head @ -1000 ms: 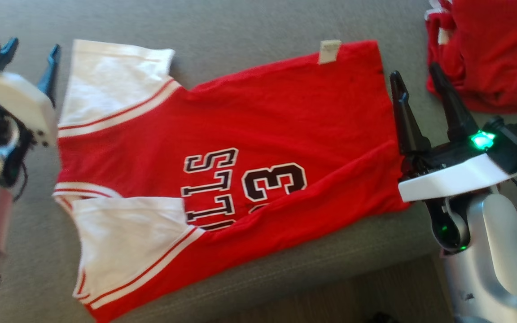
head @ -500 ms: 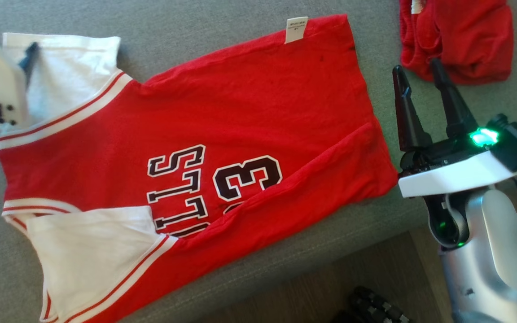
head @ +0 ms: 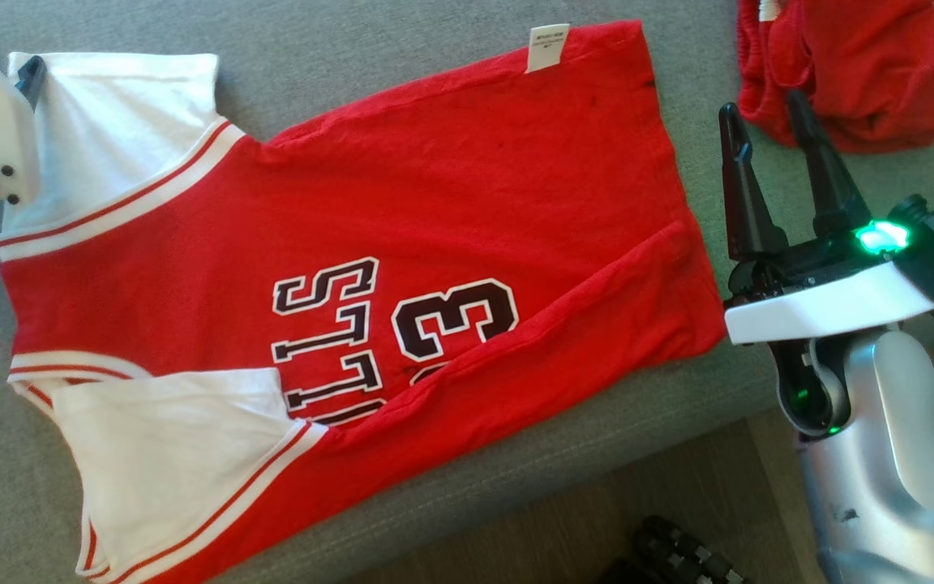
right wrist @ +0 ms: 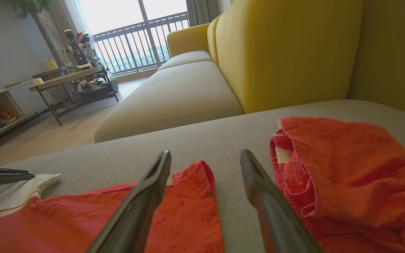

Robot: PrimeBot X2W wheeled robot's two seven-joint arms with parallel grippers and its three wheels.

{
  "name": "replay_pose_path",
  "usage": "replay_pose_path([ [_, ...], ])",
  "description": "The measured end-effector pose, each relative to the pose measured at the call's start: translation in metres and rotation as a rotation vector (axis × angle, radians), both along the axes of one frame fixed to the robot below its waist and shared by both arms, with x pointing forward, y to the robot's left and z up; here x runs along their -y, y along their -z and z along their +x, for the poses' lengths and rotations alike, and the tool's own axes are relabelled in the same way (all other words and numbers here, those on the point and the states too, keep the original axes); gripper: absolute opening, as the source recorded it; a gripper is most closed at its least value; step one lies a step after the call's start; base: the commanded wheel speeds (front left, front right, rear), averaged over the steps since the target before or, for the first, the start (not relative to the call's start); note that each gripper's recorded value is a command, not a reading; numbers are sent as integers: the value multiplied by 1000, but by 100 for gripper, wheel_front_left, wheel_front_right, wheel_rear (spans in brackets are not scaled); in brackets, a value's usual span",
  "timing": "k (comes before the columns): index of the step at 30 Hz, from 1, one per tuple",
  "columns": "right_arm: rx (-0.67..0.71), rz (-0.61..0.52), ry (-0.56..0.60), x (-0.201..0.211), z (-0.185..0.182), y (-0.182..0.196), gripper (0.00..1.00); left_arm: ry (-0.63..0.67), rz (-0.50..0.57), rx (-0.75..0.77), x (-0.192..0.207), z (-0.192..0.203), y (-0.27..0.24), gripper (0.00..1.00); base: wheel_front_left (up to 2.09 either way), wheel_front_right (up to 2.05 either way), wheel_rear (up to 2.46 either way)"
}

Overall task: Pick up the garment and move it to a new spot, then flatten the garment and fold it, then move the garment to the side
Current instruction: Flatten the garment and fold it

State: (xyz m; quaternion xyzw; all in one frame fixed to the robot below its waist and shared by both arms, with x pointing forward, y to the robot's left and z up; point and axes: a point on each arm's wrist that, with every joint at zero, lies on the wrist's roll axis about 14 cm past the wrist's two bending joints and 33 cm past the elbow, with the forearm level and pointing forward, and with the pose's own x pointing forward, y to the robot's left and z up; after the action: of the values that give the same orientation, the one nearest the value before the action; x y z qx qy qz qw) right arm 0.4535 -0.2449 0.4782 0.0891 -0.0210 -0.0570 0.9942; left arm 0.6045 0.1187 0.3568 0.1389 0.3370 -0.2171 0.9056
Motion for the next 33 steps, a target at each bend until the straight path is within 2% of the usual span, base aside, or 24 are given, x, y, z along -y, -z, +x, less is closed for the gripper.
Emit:
replay_pose_path([
  [2, 6, 1, -6, -2, 3, -1, 100, -2, -9, -6, 1, -2, 0, 39, 0, 0, 0],
  [3, 8, 2, -8, -2, 4, -2, 100, -1, -18, -12, 2, -3, 0, 0, 0, 0, 0],
  [9, 17, 5, -13, -4, 7, -4, 100, -5, -55, 5, 4, -7, -7, 0, 0, 0, 0],
  [15, 25, -3, -26, -8, 14, -9, 100, -8, -136, 190, 5, 3, -45, 0, 0, 0, 0],
  [22, -98, -6, -74, -22, 43, 7, 100, 4, -226, 413, 12, -8, -102, 0, 0, 0, 0],
  [28, -202, 10, -116, -36, 68, 20, 100, -34, -241, 450, 3, -34, -106, 0, 0, 0, 0],
  [33, -304, -82, -160, -46, 84, 35, 100, -56, -251, 463, -3, -56, -108, 0, 0, 0, 0],
])
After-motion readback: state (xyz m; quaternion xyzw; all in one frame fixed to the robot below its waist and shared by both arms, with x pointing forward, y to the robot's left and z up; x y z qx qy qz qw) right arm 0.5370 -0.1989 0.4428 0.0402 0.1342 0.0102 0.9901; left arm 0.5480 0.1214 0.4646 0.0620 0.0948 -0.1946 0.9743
